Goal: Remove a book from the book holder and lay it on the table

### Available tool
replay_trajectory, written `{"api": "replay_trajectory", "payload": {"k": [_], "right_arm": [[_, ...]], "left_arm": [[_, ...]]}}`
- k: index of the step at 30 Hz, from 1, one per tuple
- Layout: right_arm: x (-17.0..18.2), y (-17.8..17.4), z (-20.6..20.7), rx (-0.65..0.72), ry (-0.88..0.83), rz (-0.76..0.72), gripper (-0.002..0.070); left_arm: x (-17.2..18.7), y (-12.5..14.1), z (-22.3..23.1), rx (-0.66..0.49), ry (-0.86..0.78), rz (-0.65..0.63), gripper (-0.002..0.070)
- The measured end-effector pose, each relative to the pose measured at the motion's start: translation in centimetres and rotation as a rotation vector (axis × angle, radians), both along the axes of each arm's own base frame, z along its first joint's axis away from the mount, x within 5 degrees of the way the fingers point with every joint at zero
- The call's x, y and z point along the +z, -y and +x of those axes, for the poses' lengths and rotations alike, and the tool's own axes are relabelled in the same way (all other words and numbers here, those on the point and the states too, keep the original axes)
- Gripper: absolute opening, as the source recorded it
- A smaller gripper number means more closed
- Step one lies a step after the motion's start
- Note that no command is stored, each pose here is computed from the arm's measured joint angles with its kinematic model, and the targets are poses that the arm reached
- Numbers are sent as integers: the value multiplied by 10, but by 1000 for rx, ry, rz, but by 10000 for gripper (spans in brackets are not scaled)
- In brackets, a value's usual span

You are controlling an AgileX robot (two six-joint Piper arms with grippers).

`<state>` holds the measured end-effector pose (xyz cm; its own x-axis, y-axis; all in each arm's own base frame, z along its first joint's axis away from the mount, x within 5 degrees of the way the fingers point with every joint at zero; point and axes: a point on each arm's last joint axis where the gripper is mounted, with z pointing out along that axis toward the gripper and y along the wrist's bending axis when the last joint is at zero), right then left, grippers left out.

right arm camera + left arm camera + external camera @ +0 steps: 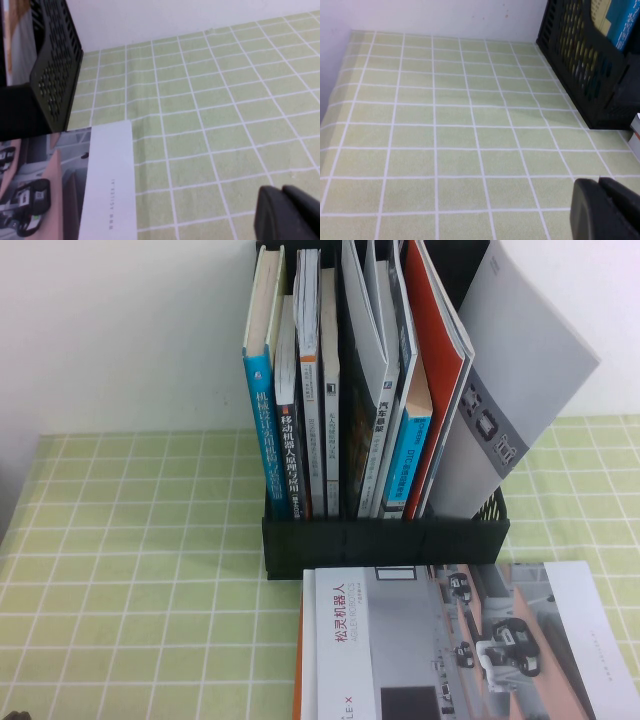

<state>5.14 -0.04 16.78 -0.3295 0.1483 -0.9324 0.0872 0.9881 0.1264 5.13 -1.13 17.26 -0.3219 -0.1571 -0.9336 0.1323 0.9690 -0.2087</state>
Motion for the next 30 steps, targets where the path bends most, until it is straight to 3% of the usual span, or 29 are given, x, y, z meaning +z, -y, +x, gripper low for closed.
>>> {"api": "replay_trajectory", "payload": {"k": [6,11,15,21,26,30], "right_arm": [[7,-1,2,-8,89,65,-1],[21,1,5,-34,250,82,-1],[35,5,5,-62,407,77,-1],[63,12,-2,-135,735,144,-1],[87,16,-13,-157,950,202,-1],[125,11,-27,-109,1098,138,-1]], "left_arm": [[4,0,1,3,52,-9,-3],[14,1,3,10,140,-104,-3],[32,-1,4,48,310,-301,-3],[61,-16,-1,137,594,-731,-3],[76,-26,-10,167,797,-839,-3],[86,-33,-19,163,958,-922,-3]]}}
